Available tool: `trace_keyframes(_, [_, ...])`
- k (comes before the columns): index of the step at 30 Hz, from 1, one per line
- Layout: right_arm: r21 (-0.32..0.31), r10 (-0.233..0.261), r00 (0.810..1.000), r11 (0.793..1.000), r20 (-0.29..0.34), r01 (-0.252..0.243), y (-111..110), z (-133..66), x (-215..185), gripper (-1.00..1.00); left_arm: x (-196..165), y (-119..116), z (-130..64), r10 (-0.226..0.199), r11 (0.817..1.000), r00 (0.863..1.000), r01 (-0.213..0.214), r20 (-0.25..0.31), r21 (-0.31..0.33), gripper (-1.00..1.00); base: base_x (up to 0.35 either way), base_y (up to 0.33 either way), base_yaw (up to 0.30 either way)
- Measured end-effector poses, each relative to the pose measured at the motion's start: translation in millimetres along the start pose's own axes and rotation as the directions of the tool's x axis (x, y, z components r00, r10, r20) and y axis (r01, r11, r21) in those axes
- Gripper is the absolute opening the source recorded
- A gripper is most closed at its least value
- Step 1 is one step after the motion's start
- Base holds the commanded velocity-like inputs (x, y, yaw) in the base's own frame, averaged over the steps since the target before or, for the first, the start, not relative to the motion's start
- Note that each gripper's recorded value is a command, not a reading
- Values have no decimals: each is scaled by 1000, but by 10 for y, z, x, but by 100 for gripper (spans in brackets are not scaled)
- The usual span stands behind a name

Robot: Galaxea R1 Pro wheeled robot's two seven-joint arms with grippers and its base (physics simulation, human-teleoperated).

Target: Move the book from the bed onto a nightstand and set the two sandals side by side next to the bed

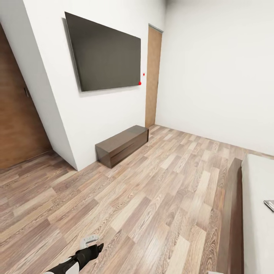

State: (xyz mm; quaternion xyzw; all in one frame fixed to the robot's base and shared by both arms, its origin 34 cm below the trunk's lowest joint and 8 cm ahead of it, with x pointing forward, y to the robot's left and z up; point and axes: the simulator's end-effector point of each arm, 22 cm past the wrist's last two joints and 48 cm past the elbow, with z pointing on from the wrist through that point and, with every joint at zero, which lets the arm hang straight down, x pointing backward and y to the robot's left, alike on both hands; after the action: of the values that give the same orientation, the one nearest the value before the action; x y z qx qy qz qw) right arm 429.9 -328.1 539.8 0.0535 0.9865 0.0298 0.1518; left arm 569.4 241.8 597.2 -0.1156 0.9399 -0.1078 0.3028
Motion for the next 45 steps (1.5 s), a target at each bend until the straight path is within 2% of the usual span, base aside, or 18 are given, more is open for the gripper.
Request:
trace_keyframes(12, [0,0,1000,1000,0,0,12,-163,-37,100,-73,-50,-140,0,1000,1000,0,-2,1,100,0,0,0])
trace_keyframes(17, [0,0,1000,1000,0,0,16,-230,-50,100,-76,-159,-186,-3,1000,1000,3,-5,12,100,0,0,0])
trace_keyframes(32, [0,1,1000,1000,0,-1,28,-419,-85,100,-136,-200,-355,-4,1000,1000,5,-9,10,100,0,0,0])
trace_keyframes(34, [0,2,1000,1000,1,-2,30,-443,-90,100,40,-128,-413,-7,1000,999,7,-33,-1,100,0,0,0])
trace_keyframes(36, [0,3,1000,1000,1,-3,32,-467,-94,100,449,21,-532,-13,1000,996,11,-87,-23,100,0,0,0])
trace_keyframes(38, [0,4,1000,1000,1,-4,33,-490,-97,100,704,200,-647,-16,999,993,10,-119,-51,100,0,0,0])
trace_keyframes(41, [0,5,1000,1000,1,-5,35,-526,-102,100,882,439,-785,-12,996,991,0,-133,-88,100,0,0,0])
trace_keyframes(45, [-1,8,1000,1000,5,-8,35,-573,-123,100,971,674,-931,3,992,993,-18,-120,-124,100,0,0,0])
